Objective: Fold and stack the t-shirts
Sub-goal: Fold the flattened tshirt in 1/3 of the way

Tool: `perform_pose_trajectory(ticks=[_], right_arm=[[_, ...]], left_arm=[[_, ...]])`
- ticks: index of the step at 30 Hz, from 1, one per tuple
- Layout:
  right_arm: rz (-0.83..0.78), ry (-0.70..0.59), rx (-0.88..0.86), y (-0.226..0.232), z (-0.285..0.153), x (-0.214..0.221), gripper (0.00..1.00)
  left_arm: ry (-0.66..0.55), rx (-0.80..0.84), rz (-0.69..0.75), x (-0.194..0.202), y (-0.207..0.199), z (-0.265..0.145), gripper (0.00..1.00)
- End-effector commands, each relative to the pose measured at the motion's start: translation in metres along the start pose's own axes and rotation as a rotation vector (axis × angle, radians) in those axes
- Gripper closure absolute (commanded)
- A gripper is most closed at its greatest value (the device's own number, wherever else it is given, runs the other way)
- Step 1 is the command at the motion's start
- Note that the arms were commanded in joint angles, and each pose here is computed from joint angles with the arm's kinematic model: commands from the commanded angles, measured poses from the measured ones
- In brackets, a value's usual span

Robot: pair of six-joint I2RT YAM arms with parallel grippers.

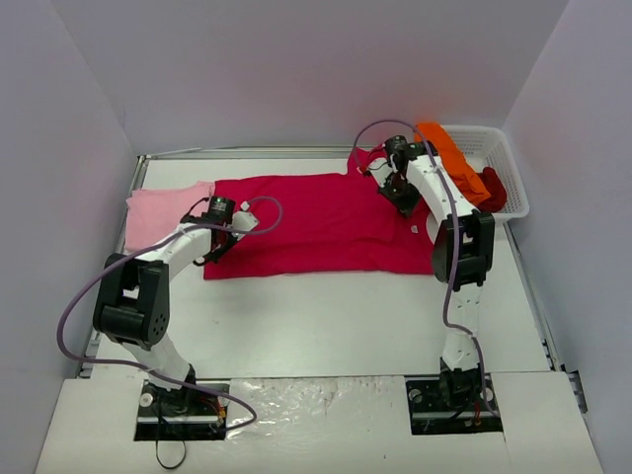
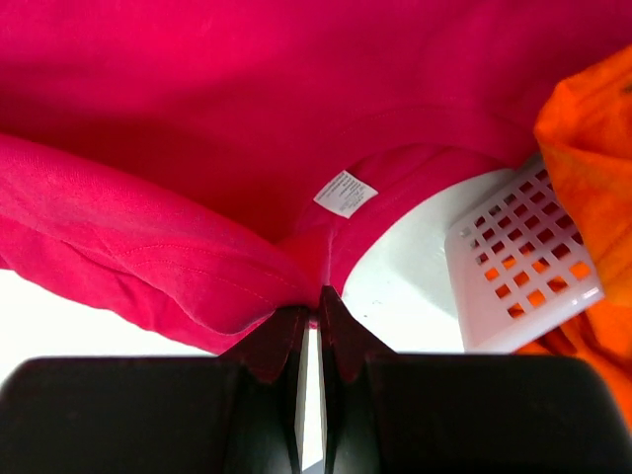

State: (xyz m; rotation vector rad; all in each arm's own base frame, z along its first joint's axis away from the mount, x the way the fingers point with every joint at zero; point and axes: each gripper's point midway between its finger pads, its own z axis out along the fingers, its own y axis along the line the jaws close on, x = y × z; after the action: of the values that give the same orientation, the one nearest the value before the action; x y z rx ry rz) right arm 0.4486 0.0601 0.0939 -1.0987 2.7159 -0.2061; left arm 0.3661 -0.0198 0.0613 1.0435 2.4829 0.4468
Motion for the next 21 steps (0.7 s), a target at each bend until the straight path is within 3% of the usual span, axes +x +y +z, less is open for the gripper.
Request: perform_pose_trajectory(ticks=[1, 3, 5, 7, 8, 9, 10, 21], right_arm=[[0.016, 0.021, 0.013, -0.005, -0.001, 0.002, 1.00], [0.022, 0.020, 0.014, -0.006, 0.003, -0.001, 1.00], [0.031, 0.013, 0.018, -0.007, 0.005, -0.005, 0.98], [0.044, 0.008, 0.028, -0.009, 0.009, -0.008, 0.85], [0.050, -0.002, 0.037, -0.012, 0.008, -0.011, 0.84], [0.056, -0.006, 0.046, -0.014, 0.010, -0.013, 0.82], [0.076, -0.010, 0.070, -0.018, 0.009, -0.015, 0.74], [0.165, -0.117, 0.158, -0.034, -0.021, -0.030, 0.71]], left_arm=[[-0.014, -0.077, -0.014, -0.010, 0.023, -0.005, 0.98], [-0.007, -0.094, -0.022, -0.009, 0.026, -0.004, 0.96], [-0.010, -0.111, -0.033, -0.011, 0.029, -0.003, 0.81], [-0.023, -0.127, -0.048, -0.015, 0.033, -0.007, 0.68], [-0.031, -0.139, -0.057, -0.017, 0.036, -0.009, 0.66], [-0.036, -0.147, -0.066, -0.018, 0.038, -0.011, 0.64], [-0.050, -0.166, -0.076, -0.022, 0.044, -0.016, 0.61], [-0.122, -0.233, -0.147, -0.024, 0.062, -0.064, 0.53]])
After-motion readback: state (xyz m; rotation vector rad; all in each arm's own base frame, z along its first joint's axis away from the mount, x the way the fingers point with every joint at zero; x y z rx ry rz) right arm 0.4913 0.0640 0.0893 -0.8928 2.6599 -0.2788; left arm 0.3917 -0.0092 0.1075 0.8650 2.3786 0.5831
